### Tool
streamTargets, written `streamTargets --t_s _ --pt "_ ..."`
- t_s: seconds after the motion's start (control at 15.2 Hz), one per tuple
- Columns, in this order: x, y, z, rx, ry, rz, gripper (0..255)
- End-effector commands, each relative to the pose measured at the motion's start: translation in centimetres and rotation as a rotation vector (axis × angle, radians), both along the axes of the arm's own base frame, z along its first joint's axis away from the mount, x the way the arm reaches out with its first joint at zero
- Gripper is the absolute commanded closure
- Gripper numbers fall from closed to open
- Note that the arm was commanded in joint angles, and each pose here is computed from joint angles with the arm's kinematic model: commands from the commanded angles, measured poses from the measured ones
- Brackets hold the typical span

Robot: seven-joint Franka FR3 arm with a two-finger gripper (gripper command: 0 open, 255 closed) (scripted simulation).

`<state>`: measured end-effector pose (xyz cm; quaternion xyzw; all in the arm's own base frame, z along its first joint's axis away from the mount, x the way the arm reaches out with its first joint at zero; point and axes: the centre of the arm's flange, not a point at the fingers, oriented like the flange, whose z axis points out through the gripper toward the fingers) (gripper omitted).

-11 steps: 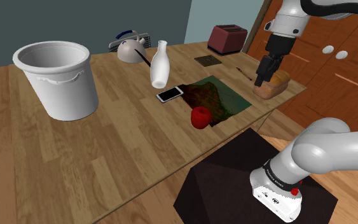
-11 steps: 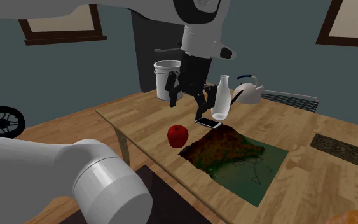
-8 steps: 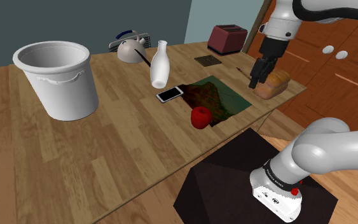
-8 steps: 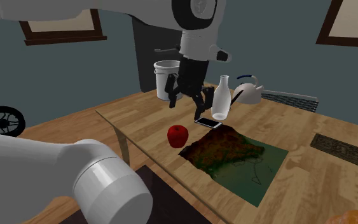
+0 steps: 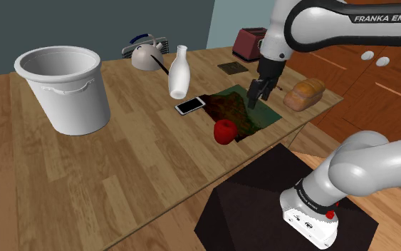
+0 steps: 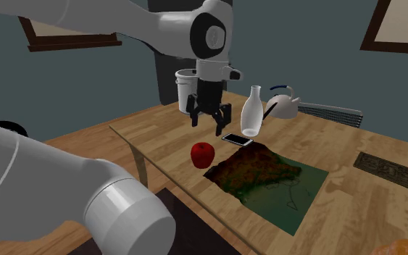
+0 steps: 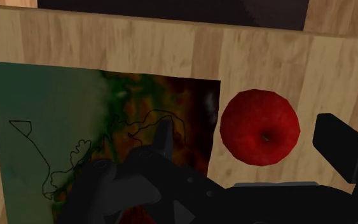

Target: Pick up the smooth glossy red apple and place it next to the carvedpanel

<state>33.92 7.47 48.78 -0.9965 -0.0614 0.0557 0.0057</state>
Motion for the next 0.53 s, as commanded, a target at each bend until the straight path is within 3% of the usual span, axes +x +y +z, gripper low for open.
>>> streamTargets --t_s 0.0,0.33,0.46 --pt "0.8 2.2 -1.6 -0.019 -0.015 0.006 0" --pt "3.8 7.1 -5.4 -0.067 -0.047 0.023 0" --pt "3.9 7.3 -6.1 -0.069 -0.049 0.024 0"
